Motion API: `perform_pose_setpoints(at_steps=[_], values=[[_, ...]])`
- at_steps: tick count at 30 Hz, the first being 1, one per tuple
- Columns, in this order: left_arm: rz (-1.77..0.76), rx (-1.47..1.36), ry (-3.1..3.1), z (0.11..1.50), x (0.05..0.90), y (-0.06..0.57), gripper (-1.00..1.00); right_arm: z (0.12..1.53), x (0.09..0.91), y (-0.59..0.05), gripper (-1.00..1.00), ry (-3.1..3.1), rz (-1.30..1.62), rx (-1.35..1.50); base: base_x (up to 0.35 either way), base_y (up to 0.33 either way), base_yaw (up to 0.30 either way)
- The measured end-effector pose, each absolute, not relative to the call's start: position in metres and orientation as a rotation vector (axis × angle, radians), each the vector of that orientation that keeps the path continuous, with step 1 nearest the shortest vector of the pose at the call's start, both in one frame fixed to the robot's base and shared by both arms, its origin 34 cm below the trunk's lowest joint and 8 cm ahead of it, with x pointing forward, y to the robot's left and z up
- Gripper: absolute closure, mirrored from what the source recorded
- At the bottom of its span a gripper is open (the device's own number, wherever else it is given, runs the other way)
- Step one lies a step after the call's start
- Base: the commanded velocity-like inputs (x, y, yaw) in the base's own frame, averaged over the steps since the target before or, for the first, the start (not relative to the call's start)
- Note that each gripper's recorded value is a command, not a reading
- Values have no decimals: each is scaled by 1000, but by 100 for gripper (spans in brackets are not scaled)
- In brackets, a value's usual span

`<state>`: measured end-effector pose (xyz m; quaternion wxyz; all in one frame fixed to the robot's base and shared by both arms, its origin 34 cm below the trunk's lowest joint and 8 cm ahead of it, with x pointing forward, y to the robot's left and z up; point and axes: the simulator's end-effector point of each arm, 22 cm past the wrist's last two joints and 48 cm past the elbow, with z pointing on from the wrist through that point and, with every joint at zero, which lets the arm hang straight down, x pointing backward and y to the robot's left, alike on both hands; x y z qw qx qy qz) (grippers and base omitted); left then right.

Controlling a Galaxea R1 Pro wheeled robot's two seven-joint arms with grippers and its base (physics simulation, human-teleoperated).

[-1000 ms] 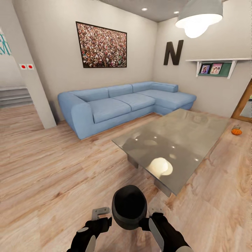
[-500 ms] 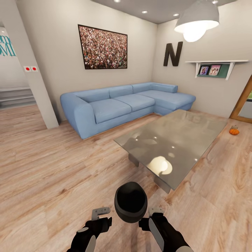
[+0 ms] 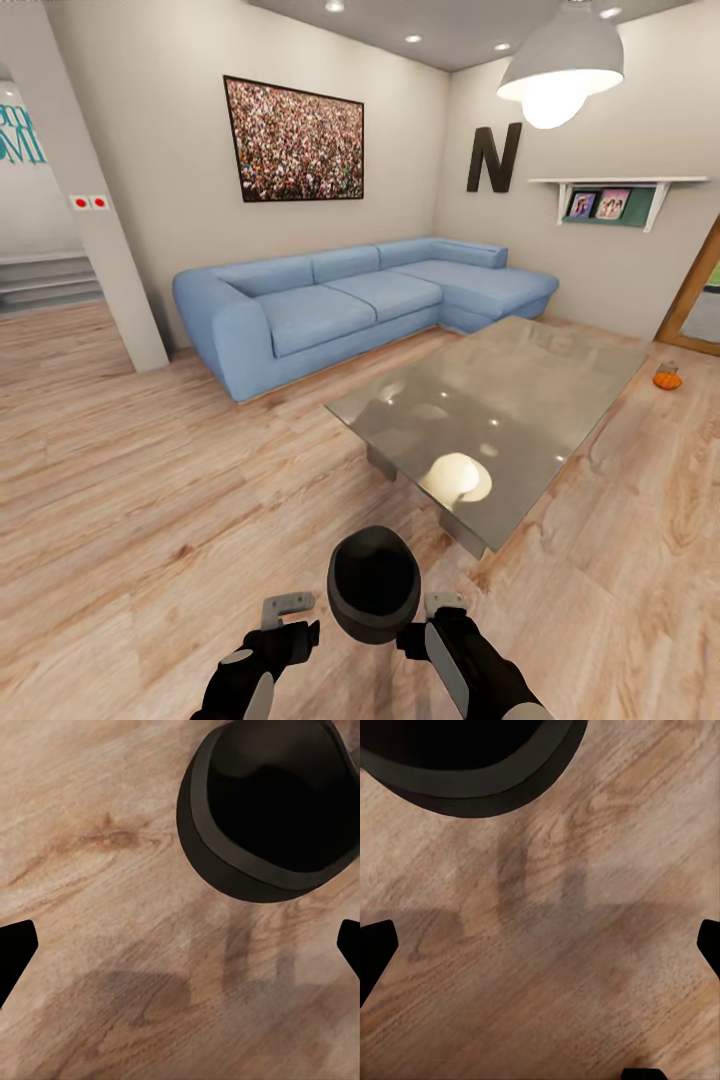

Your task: Place each of the two pumpkins and all three candles from the living room inside a cabinet in the living room (use any cabinet), then make sure every cabinet is closed, and position the cauldron so it is next to a table in the living room.

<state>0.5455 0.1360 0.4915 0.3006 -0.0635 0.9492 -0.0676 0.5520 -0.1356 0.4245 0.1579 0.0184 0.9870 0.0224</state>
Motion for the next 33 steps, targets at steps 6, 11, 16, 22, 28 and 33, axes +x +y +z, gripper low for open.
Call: perform_pose_setpoints(at_steps=[6, 11, 16, 22, 28, 33], values=[[-178, -169, 2519, 504, 548, 137, -100, 437, 554, -136, -100, 2823, 64, 53, -195, 90, 0], [-176, -170, 2518, 514, 550, 138, -100, 447, 556, -136, -100, 2824, 64, 53, -114, 43, -38], [-173, -172, 2513, 525, 552, 140, -100, 457, 557, -137, -100, 2826, 78, 76, -180, 86, -221], [-173, -172, 2511, 538, 554, 140, -100, 469, 559, -137, -100, 2825, 91, 95, -265, 160, -269], [-173, -171, 2508, 551, 557, 140, -100, 482, 562, -137, -100, 2823, 93, 98, -277, 170, -276], [-173, -171, 2506, 561, 558, 140, -100, 492, 563, -137, -100, 2821, 93, 98, -278, 169, -277]])
